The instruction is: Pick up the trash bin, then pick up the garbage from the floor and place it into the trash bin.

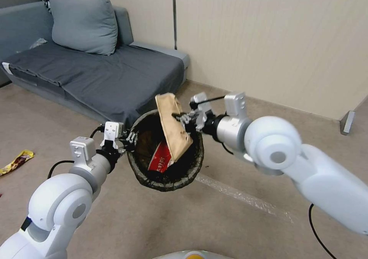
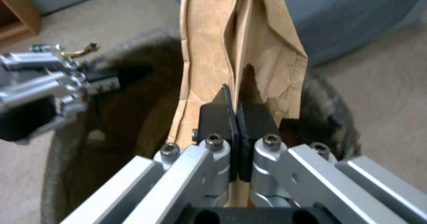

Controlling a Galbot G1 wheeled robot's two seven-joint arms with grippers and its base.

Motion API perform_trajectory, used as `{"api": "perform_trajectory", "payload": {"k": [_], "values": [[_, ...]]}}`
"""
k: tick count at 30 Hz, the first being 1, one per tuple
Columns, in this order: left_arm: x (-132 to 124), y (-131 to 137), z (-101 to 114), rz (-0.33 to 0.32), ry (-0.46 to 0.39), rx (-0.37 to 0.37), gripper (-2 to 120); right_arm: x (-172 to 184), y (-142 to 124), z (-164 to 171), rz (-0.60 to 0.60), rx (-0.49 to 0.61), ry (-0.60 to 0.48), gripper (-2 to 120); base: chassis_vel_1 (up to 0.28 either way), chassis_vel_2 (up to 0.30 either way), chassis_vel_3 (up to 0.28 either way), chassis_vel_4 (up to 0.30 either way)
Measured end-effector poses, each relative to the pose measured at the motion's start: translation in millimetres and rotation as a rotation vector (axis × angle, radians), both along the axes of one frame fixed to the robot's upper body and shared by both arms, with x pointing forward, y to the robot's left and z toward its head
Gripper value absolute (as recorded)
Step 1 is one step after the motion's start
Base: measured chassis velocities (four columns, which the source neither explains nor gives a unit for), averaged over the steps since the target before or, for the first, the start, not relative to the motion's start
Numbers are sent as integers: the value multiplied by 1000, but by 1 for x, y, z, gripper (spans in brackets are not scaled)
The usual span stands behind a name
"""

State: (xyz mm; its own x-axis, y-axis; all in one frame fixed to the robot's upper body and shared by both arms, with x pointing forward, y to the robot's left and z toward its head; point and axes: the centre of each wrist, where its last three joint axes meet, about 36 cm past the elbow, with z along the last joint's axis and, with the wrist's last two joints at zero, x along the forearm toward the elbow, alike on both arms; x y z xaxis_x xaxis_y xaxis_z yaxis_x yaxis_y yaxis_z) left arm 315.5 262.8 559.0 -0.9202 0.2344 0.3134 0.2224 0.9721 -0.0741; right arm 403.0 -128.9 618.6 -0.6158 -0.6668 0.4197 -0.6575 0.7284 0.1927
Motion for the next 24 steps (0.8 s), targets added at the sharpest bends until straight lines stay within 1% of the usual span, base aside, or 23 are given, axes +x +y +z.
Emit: {"api": "perform_trajectory", "payload": {"k": [4, 14, 15, 16, 19, 20, 21, 22, 24], "values": [[1, 1, -1, 4, 2, 0, 6, 2, 3, -13, -6, -15, 16, 0, 0, 0, 0, 0], [4, 1, -5, 5, 9, -2, 6, 1, 12, -23, 13, -24, 33, 0, 0, 0, 0, 0], [4, 1, -5, 4, 9, -2, 6, 1, 13, -24, 14, -24, 34, 4, 0, 0, 0, 0], [4, 1, -5, 4, 9, -2, 6, 1, 13, -24, 14, -24, 34, 4, 0, 0, 0, 0], [4, 2, -5, 5, 8, 0, 6, 2, 14, -25, 15, -24, 36, 19, 0, 0, 0, 0], [4, 2, -5, 5, 8, 0, 6, 2, 14, -25, 15, -24, 36, 19, 0, 0, 0, 0], [4, 2, -4, 5, 7, 0, 6, 2, 14, -25, 14, -23, 37, 22, 0, 0, 0, 0], [5, 2, -4, 5, 6, 0, 6, 3, 15, -25, 14, -23, 38, 29, 0, 0, 0, 0], [6, 3, -5, 6, 7, 0, 6, 3, 15, -25, 13, -22, 39, 37, 0, 0, 0, 0]]}}
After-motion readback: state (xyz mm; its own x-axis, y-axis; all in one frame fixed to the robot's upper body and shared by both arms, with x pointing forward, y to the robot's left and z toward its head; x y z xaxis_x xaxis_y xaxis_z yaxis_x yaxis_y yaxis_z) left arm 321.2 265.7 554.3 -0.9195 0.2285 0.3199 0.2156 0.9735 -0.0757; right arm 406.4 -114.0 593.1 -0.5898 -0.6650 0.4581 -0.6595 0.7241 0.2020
